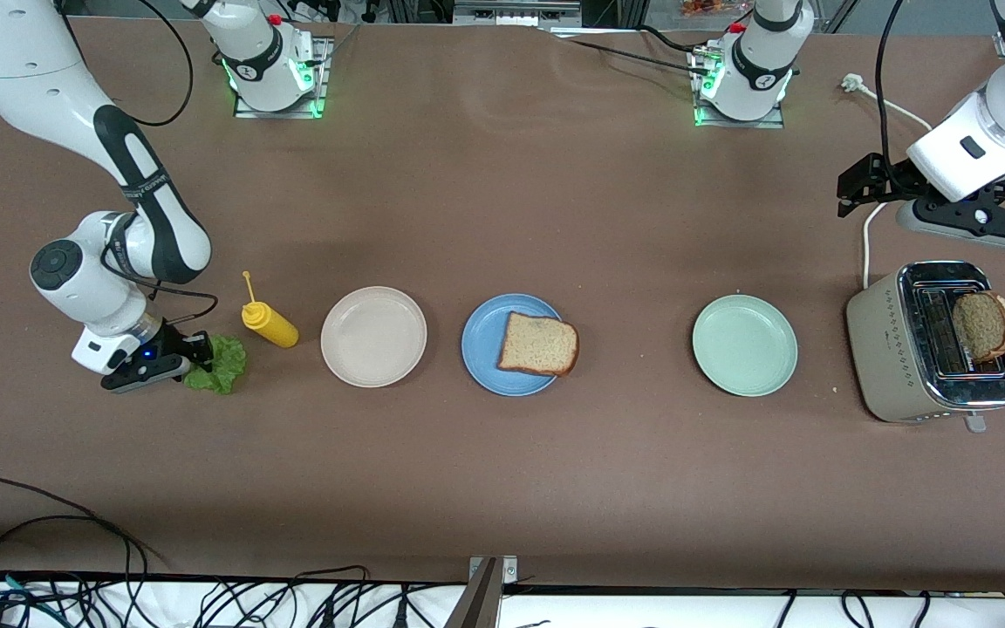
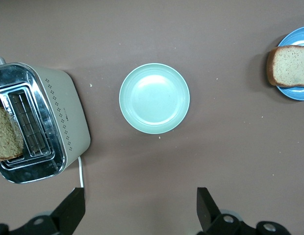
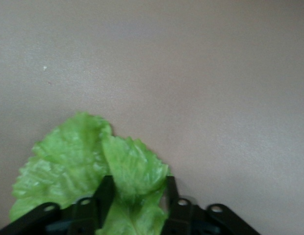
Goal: Make sandwich in blue plate with both arms
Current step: 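Grasp the green lettuce leaf with the right gripper and lift it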
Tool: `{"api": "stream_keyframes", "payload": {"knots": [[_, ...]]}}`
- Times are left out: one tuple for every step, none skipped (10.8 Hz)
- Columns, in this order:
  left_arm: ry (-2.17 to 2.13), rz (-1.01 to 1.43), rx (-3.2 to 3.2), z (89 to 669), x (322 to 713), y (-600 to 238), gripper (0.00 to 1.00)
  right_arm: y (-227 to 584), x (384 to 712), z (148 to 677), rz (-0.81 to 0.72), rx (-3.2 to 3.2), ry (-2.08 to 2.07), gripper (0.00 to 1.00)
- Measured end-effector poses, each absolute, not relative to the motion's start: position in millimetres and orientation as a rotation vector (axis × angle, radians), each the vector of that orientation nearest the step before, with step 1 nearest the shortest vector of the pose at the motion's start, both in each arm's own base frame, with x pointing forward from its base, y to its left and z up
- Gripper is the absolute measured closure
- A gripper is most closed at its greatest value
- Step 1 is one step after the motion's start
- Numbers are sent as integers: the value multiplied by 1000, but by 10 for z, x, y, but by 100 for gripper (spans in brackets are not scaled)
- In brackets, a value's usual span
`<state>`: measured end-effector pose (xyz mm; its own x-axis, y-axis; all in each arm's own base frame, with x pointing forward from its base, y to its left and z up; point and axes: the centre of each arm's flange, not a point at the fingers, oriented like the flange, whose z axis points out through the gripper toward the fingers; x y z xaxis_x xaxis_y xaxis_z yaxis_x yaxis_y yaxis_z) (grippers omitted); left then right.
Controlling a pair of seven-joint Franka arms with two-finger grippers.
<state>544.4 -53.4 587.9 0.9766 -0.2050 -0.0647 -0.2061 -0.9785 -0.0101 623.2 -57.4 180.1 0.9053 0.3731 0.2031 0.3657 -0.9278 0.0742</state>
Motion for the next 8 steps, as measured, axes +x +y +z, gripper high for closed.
{"api": "stream_keyframes", "payload": {"knots": [[321, 98, -3107, 5881, 5445, -528, 0, -564, 6237, 1809, 336, 3028, 606, 59], [321, 98, -3107, 5883, 5446, -525, 0, -552, 6241, 1817, 333, 3029, 614, 72], [320, 97, -3107, 5884, 5447, -524, 0, -524, 6254, 1840, 297, 3041, 626, 80], [320, 97, -3107, 5884, 5448, -523, 0, -507, 6286, 1901, 247, 3057, 633, 84], [319, 97, -3107, 5884, 5448, -520, 0, -505, 6345, 2015, 190, 3093, 613, 89], [317, 97, -3107, 5884, 5449, -516, 0, -507, 6421, 2184, 152, 3123, 602, 91], [317, 97, -3108, 5884, 5450, -513, 0, -509, 6487, 2353, 135, 3140, 596, 92], [316, 97, -3108, 5884, 5450, -513, 0, -509, 6528, 2494, 127, 3149, 594, 94]]}}
